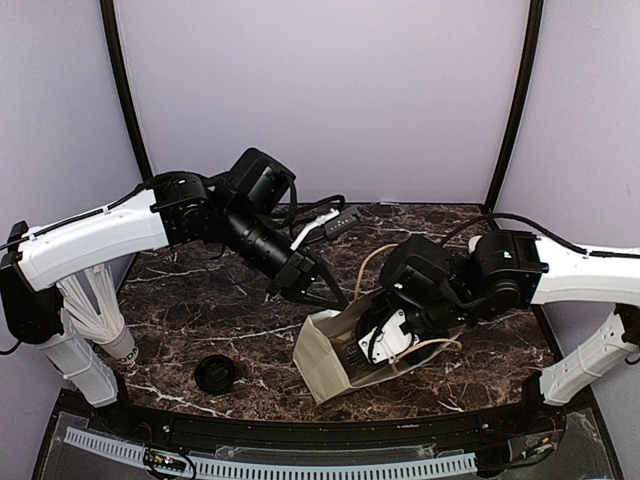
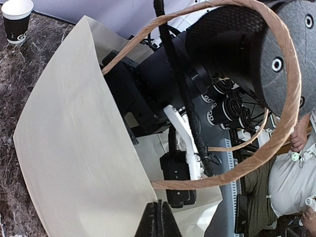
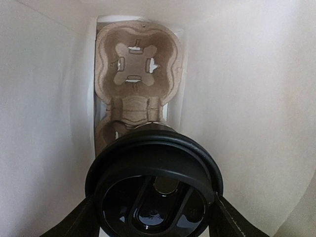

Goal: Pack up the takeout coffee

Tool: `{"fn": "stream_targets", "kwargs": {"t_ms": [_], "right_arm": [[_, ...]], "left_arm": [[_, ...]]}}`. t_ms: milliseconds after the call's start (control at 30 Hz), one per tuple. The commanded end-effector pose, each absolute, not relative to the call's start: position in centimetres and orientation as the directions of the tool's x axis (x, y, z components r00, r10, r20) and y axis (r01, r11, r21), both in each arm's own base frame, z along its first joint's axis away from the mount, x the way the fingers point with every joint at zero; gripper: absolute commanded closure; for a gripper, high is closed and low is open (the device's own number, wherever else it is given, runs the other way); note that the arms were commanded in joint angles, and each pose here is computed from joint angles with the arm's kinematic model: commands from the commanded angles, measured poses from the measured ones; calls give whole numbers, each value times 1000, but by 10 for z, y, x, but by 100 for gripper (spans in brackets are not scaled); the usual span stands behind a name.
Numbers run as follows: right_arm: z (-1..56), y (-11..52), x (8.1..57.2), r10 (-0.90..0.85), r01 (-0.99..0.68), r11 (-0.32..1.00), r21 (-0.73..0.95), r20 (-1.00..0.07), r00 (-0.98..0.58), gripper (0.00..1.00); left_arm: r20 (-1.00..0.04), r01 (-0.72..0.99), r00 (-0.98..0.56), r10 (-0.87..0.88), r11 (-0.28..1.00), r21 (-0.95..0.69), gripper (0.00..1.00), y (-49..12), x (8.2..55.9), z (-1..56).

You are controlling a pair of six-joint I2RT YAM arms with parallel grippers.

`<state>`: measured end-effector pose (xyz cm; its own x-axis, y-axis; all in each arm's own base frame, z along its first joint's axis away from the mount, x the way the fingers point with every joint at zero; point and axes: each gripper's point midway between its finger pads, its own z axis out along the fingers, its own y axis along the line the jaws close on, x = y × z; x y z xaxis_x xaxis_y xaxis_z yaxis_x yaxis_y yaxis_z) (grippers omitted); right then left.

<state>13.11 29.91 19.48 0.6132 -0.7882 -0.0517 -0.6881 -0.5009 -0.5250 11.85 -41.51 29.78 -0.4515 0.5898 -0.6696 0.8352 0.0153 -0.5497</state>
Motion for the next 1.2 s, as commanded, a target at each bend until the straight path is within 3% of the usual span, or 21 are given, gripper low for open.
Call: {"fn": "stream_targets", "kwargs": {"t_ms": [0, 333, 900, 967, 1067, 1167], "right_arm": [[191, 294, 134, -804, -738, -485, -468, -92, 587, 97], [178, 292, 152, -825, -771, -452, -448, -118, 552, 97], [145, 286, 171, -870, -811, -446, -378, -29, 493, 97], [142, 289, 171, -873, -822, -440, -361, -43, 486, 97], [141, 293, 172, -875, -832, -434, -346, -59, 481, 97], [142, 296, 173, -877, -841, -427, -331, -76, 475, 97]], "left_arm": [[-686, 845, -434, 584, -1, -536, 100, -416, 123, 293], [-689, 844, -433, 581, -7, -537, 100, -418, 129, 290], [-698, 839, -431, 572, -32, -544, 100, -418, 137, 290], [-706, 846, -428, 564, -25, -533, 95, -418, 141, 291], [-731, 868, -421, 536, 6, -496, 71, -416, 153, 298], [-789, 913, -387, 478, 80, -399, 56, -403, 176, 318]]}}
